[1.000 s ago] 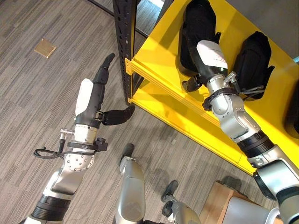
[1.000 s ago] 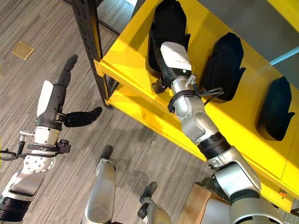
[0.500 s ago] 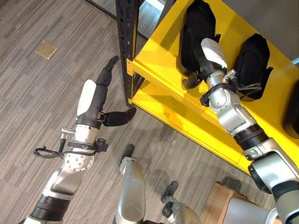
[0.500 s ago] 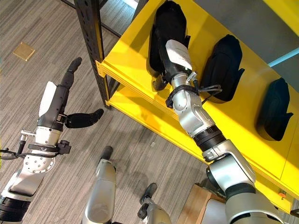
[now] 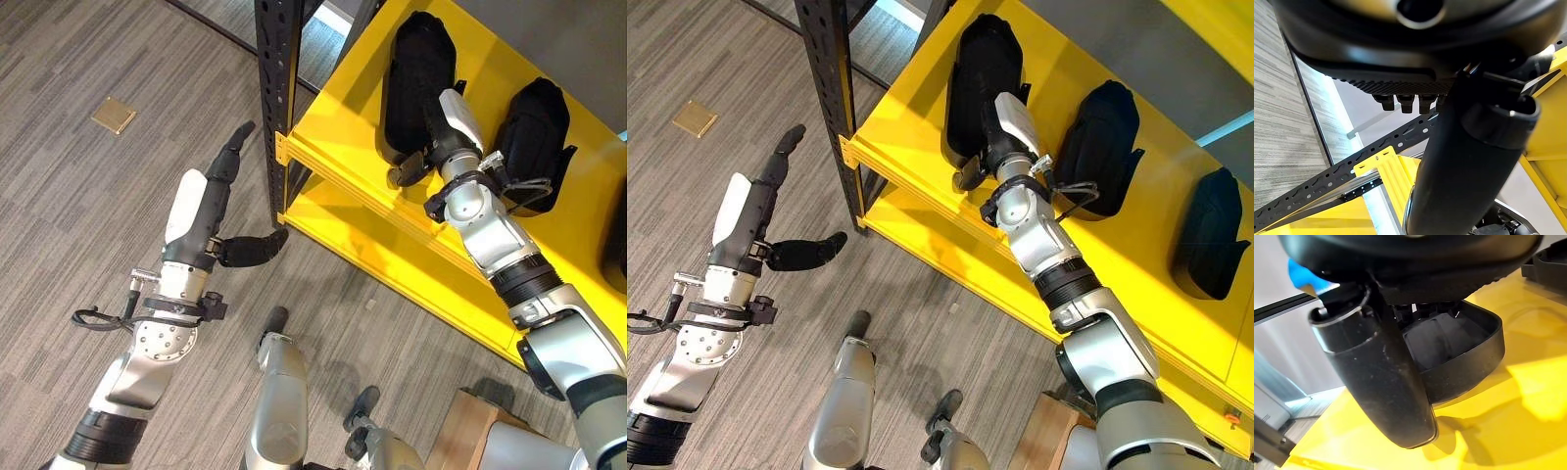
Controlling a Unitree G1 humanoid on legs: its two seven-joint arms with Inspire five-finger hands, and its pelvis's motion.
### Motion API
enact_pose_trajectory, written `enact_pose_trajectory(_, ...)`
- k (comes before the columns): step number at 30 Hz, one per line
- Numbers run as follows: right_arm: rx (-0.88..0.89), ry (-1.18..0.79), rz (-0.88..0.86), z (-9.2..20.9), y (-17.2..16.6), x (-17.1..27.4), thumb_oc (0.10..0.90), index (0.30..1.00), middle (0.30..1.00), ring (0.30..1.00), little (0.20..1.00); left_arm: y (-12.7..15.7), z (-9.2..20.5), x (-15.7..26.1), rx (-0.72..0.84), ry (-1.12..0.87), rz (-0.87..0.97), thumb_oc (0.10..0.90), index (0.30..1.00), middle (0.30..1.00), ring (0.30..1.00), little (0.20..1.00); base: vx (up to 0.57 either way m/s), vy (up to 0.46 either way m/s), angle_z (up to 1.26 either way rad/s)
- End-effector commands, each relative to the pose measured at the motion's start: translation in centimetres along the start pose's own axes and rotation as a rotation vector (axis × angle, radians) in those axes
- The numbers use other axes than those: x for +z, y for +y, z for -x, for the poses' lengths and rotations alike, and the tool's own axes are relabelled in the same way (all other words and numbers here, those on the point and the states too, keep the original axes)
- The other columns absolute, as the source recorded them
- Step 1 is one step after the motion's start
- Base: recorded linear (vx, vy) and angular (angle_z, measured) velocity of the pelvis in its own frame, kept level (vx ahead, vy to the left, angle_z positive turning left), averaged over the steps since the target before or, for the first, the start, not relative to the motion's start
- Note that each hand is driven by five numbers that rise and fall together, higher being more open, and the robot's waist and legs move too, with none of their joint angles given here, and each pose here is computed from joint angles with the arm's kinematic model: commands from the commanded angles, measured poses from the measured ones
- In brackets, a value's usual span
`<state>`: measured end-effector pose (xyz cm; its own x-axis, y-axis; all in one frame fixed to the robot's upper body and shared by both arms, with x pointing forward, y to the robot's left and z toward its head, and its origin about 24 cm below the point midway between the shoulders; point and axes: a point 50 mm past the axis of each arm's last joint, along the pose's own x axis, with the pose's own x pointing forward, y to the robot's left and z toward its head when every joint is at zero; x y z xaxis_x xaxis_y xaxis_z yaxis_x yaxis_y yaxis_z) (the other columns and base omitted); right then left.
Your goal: Move parts from the plastic box to the shelf.
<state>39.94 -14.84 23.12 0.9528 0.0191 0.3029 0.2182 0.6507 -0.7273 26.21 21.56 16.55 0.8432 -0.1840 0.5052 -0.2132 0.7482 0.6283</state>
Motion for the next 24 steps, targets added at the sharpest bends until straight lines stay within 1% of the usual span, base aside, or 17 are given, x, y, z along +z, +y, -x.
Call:
enact_pose_trajectory(1,-0.024,-0.056,-0.077,-0.6,0.7,2.2,0.900,1.000,1.000,1.000,1.000,1.7,-1.1,3.3,0.064,-0.222,0.053,0.900,1.000,1.000,1.000,1.000,0.00,0.000,0.00)
enact_pose_trajectory(18,-0.057,-0.010,-0.192,-1.3,0.3,1.6,0.900,1.000,1.000,1.000,1.000,1.4,-1.1,3.4,0.034,-0.224,0.078,0.900,1.000,1.000,1.000,1.000,0.00,0.003,0.01)
enact_pose_trajectory(24,-0.076,-0.042,-0.181,-1.5,-0.2,2.0,0.900,1.000,1.000,1.000,1.000,1.4,-1.1,3.3,0.037,-0.226,0.087,0.900,1.000,1.000,1.000,1.000,0.00,0.000,0.00)
